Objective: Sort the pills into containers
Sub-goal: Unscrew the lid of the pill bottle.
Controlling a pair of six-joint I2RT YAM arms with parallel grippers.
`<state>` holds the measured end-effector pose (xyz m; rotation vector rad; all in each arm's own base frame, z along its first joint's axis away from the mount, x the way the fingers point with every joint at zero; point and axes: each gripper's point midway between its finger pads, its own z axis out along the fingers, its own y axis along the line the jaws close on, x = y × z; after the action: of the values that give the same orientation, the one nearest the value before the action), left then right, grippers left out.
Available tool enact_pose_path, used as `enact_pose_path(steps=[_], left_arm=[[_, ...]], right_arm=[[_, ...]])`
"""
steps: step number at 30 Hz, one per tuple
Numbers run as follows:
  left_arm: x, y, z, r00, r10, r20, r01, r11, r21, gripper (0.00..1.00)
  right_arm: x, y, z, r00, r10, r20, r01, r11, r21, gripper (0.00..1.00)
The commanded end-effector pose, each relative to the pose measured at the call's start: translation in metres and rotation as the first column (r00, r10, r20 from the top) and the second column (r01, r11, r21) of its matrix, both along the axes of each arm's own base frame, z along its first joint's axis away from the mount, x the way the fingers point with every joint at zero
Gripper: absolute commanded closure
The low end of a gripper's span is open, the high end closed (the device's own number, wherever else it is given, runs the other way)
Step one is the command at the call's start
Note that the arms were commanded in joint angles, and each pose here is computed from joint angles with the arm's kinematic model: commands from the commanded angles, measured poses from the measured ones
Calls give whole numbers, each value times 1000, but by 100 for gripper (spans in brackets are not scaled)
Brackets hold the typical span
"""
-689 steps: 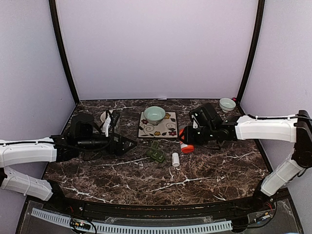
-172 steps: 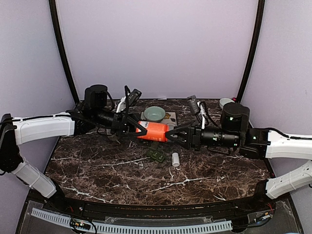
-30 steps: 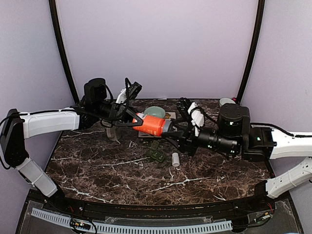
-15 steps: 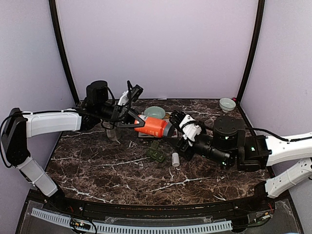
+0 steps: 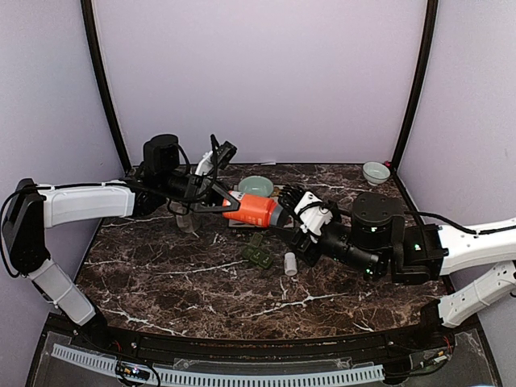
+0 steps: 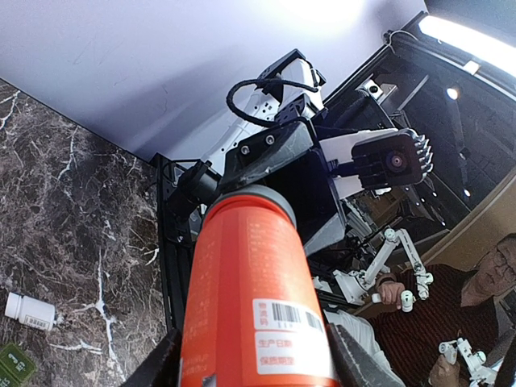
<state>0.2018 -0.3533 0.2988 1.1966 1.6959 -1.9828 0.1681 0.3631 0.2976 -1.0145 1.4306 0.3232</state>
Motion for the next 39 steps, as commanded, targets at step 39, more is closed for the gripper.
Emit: enact_pose_path(steps=[39], left_arm=[[-27, 9, 23, 987, -113, 114, 123, 989, -83, 100]], right_arm=[[15, -33, -17, 991, -134, -6, 133, 990, -50, 80]])
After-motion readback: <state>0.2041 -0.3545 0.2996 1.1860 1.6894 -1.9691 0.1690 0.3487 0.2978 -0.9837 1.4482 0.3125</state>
